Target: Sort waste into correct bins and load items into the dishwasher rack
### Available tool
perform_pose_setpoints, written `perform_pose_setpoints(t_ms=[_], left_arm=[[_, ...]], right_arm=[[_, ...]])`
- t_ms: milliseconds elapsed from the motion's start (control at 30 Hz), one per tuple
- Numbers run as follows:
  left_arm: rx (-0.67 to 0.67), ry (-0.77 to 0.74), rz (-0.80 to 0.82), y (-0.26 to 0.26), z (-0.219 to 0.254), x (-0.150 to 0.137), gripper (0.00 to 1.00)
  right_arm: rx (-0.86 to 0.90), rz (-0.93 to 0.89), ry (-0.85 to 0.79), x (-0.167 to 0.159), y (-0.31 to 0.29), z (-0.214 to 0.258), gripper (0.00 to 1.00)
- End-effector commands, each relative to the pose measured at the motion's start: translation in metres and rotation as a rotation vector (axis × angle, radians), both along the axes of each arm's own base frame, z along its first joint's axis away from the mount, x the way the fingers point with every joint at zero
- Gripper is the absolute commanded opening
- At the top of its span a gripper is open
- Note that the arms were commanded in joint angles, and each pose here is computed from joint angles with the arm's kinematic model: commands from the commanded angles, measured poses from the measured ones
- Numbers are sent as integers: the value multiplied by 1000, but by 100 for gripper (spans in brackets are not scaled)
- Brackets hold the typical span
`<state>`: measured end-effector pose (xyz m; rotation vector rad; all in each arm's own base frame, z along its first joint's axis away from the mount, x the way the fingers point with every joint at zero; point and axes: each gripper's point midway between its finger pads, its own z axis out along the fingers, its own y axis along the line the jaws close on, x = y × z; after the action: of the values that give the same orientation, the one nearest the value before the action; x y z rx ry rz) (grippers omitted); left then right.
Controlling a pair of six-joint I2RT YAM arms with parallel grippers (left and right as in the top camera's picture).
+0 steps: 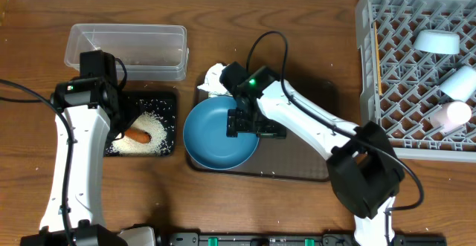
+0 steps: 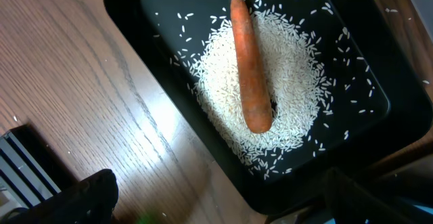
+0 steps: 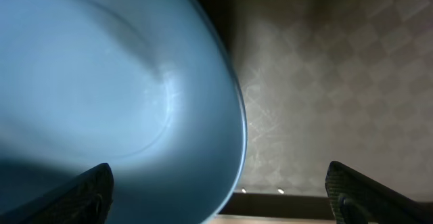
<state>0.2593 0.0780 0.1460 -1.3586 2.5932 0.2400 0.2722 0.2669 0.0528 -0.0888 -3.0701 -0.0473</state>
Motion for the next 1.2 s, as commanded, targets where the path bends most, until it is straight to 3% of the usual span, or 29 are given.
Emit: perform_pose_setpoints(t_ms=[0,533,933,1167], left_arm=[[20,-8,12,4,4,1,99],[20,-8,12,4,4,1,99],[20,-8,12,4,4,1,99],[20,-8,12,4,4,1,99]], right_arm=[[-49,-13,10,-2,-6,-12,99],[-125,-28,69,-19,-43,-56,99],[-295,-108,117,-12,-110,-45,99],[-450,-188,82,1,-175,1,99]])
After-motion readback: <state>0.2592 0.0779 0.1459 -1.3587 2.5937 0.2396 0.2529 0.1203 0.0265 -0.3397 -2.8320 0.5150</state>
